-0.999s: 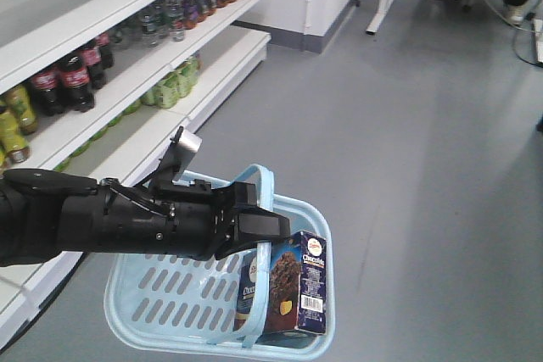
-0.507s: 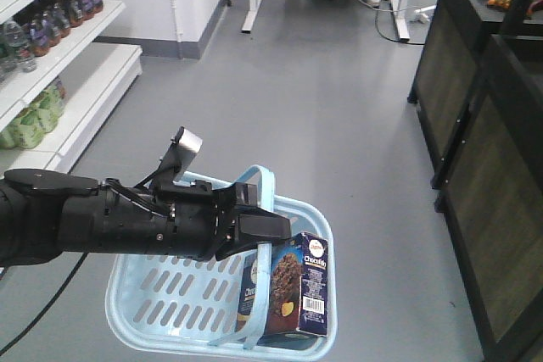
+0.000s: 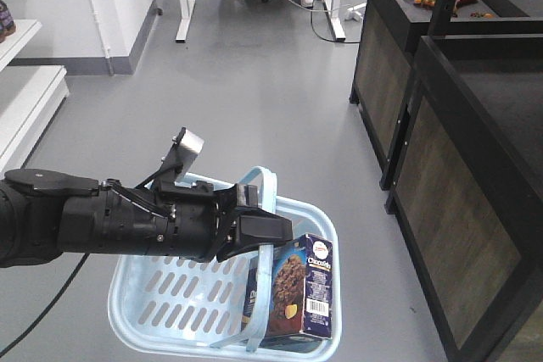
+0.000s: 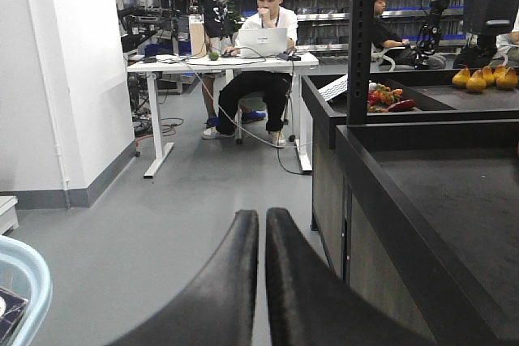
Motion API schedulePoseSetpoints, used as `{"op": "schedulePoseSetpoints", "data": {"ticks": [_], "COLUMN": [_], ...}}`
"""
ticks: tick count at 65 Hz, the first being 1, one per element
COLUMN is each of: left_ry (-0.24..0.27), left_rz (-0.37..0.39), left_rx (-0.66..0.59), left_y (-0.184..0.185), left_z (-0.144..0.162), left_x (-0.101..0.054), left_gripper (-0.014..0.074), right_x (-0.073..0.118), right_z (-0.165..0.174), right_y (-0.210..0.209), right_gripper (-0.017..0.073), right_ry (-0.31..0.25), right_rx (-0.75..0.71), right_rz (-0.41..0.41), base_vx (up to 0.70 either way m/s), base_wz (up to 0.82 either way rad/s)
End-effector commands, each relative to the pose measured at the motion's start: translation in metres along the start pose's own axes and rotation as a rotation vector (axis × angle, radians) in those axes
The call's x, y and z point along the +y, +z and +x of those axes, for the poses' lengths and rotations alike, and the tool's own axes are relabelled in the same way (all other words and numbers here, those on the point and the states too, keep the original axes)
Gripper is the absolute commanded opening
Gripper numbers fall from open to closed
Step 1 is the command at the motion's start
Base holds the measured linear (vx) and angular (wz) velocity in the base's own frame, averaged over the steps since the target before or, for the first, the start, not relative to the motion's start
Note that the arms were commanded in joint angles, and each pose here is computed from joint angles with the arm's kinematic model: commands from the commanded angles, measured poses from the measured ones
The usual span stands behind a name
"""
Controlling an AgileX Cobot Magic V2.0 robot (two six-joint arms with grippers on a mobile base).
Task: Left arm holds basket, right arm returns cookies
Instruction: 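Hold the basket and drive toward the snack shelves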
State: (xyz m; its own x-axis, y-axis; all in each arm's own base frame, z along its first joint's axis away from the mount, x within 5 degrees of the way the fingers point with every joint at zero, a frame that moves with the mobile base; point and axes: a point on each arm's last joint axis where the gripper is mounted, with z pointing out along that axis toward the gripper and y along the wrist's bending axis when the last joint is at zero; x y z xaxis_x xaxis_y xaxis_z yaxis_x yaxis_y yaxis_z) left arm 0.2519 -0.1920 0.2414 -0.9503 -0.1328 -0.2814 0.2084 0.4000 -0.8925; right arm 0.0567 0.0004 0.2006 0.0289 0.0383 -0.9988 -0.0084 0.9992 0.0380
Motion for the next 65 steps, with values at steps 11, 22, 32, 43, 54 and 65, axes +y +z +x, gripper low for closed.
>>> {"op": "schedulePoseSetpoints", "data": {"ticks": [11,22,32,43,54,65], "left_ry": [0.002,0.002,0.002,0.002,0.002,0.002], "left_rz": [0.14,0.14,0.14,0.14,0.14,0.14], "left_rx": [-0.049,-0.049,-0.049,-0.049,-0.049,-0.049], "left_y": [-0.0093,-0.0093,-0.0093,-0.0093,-0.0093,-0.0093], "left_z": [-0.0066,-0.0066,-0.0066,-0.0066,-0.0066,-0.0066], "left_x": [-0.0318,-0.0318,-0.0318,-0.0318,-0.0318,-0.0318], "left_gripper": [-0.0003,-0.0003,-0.0003,-0.0003,-0.0003,-0.0003], "right_x": [-0.0004,-0.0004,-0.0004,-0.0004,-0.0004,-0.0004], "right_z": [-0.0011,-0.0011,-0.0011,-0.0011,-0.0011,-0.0011], "right_y": [-0.0006,-0.0006,-0.0006,-0.0006,-0.0006,-0.0006], "right_gripper": [-0.0006,-0.0006,-0.0006,-0.0006,-0.0006,-0.0006], "right_ry": [-0.016,-0.016,-0.016,-0.016,-0.016,-0.016], "right_rx": [-0.067,-0.067,-0.067,-0.067,-0.067,-0.067], "right_rz": [0.006,0.006,0.006,0.006,0.006,0.006], "base_vx": [0.28,0.3,0.29,0.29,0.3,0.32], "base_wz": [0.01,0.14,0.14,0.09,0.06,0.02]}}
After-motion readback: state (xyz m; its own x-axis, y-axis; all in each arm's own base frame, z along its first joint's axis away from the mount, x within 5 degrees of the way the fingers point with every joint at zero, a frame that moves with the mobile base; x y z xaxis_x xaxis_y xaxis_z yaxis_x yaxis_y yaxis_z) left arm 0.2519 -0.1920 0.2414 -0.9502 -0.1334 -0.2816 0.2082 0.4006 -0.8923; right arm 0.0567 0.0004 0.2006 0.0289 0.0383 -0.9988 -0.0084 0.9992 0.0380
